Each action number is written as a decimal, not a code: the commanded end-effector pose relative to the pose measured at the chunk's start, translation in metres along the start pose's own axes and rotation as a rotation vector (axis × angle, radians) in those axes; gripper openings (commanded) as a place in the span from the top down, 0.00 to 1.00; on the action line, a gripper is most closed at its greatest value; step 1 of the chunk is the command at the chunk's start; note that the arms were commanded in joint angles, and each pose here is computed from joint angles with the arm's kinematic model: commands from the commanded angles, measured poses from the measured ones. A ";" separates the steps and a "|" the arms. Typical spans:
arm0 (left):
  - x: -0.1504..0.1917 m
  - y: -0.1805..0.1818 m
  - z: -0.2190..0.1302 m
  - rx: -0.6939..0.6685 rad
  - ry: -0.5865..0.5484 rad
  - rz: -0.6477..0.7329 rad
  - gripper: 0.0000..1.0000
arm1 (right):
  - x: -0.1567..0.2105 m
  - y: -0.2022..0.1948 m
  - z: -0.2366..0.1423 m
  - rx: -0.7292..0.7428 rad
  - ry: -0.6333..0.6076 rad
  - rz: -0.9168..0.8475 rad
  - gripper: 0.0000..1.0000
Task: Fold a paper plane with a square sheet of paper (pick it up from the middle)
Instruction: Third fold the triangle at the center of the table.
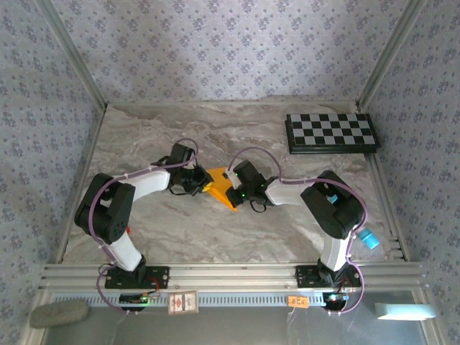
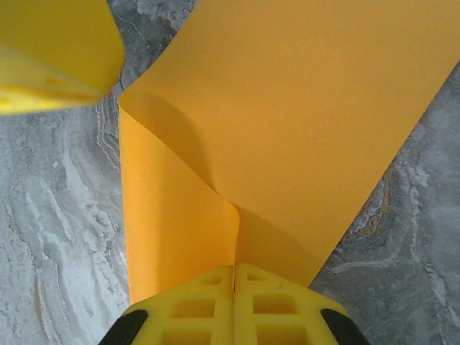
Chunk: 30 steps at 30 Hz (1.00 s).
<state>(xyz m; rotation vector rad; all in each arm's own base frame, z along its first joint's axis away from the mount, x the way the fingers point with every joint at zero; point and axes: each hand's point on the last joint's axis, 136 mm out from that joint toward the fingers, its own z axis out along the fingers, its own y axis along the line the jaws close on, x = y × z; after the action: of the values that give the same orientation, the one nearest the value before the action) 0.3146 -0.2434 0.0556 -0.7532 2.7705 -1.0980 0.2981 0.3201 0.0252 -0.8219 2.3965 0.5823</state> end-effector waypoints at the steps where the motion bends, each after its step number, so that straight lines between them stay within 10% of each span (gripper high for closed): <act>1: 0.009 -0.022 -0.001 0.088 0.002 -0.012 0.87 | 0.023 -0.003 0.008 0.007 0.092 0.036 1.00; 30: 0.029 0.024 0.025 -0.069 0.054 -0.021 0.90 | 0.027 -0.005 0.012 0.016 0.112 0.056 1.00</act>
<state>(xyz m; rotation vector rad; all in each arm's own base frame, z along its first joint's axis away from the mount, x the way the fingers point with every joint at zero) 0.2957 -0.2643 0.0378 -0.7783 2.8173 -1.1168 0.3002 0.3244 0.0248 -0.8014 2.4096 0.6024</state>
